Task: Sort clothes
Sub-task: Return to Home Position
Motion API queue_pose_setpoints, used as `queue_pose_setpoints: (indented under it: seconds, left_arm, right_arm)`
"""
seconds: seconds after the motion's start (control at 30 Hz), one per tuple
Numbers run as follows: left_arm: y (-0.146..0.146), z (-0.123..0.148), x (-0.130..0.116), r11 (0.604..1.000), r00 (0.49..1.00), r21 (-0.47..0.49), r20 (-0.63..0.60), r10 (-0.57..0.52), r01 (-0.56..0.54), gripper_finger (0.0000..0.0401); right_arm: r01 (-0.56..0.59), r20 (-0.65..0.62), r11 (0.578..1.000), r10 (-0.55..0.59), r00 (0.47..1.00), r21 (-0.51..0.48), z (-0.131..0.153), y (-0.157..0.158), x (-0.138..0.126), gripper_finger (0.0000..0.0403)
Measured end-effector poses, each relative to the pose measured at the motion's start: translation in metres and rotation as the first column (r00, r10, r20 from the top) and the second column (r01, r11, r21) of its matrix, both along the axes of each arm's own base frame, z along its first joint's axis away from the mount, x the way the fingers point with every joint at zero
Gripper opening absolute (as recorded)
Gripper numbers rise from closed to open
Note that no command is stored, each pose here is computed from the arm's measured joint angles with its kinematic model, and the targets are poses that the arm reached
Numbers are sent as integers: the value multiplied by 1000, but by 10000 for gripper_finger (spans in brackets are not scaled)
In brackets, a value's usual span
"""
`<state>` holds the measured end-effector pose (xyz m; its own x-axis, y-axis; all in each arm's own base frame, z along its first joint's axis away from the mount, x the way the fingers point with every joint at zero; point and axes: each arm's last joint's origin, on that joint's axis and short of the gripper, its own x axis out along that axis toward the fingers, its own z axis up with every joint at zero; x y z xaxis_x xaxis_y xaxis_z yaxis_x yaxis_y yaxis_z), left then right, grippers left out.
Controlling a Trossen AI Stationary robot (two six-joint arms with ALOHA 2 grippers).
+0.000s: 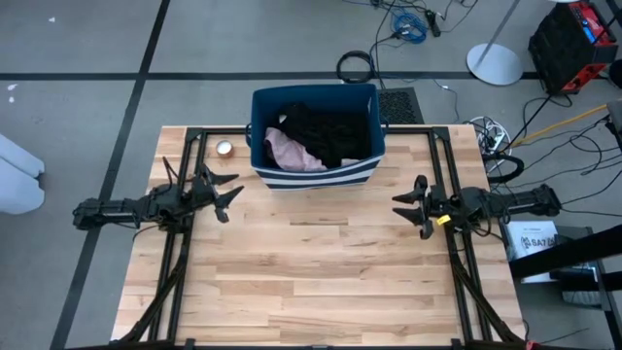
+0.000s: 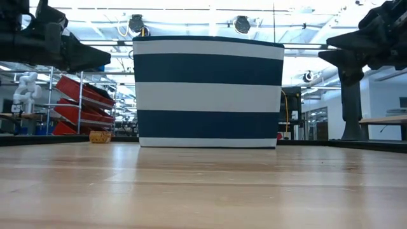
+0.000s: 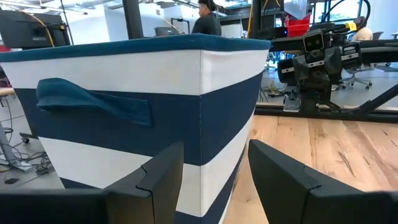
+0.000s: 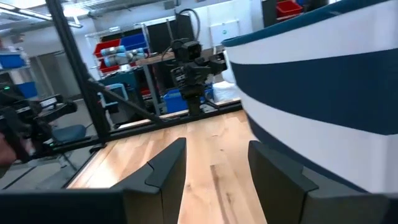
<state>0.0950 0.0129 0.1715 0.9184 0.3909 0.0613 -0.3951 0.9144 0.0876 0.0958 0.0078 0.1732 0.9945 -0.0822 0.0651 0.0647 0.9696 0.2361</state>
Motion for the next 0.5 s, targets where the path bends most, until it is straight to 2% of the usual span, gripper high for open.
queue_pose_setpoints:
  seconds: [0.17,0.5]
  left_arm:
    - [0,0,0,1000,1000,0,0,0,0,191]
    - [0,0,0,1000,1000,0,0,0,0,191]
  right_arm:
    - [35,0,999,-35,999,0,0,-3,0,160]
    - [35,-2,999,-35,999,0,0,-3,0,160]
